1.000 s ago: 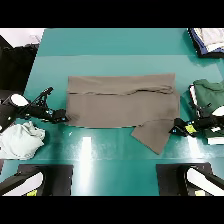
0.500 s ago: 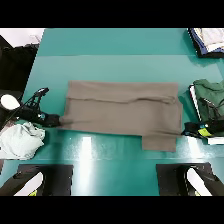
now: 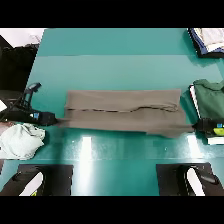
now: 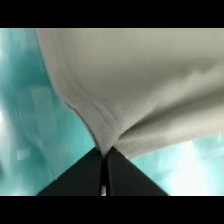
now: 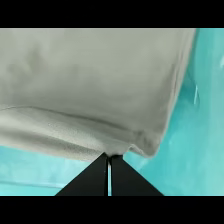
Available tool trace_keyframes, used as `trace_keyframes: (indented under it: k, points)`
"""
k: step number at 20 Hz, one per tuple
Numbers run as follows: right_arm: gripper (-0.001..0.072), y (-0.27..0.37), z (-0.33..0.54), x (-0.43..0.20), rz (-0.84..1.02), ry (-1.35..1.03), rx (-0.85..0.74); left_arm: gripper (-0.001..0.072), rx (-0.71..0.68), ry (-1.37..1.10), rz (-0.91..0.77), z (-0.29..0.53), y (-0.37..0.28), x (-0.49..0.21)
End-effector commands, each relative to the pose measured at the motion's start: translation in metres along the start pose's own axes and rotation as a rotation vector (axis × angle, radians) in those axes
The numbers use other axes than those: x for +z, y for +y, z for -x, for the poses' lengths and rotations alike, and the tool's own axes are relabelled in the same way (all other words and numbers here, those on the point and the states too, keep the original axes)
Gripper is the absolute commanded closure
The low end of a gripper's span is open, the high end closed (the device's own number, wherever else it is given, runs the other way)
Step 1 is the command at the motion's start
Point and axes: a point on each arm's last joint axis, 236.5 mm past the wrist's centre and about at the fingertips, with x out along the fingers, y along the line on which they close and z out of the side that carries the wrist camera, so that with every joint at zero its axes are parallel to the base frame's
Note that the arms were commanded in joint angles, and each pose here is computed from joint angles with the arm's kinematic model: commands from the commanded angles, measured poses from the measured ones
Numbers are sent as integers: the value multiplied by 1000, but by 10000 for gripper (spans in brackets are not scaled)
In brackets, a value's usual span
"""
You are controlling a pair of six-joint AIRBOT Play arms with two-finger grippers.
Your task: Fold the shirts.
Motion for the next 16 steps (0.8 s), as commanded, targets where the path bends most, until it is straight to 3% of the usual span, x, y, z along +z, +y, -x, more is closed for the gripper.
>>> trace_keyframes:
  k: [1, 8, 15, 16]
  points:
    - [696, 7, 7, 46, 5, -54, 39, 685, 10, -163, 10, 13, -1, 52]
    - [696, 27, -42, 114, 102, 32, 70, 685, -3, -179, 88, -26, 19, 103]
    - [690, 44, -97, 177, 62, 8, 85, 682, 1, -294, 198, -58, 44, 152]
    - [607, 47, -104, 191, 36, -31, 85, 606, 4, -347, 242, -55, 48, 164]
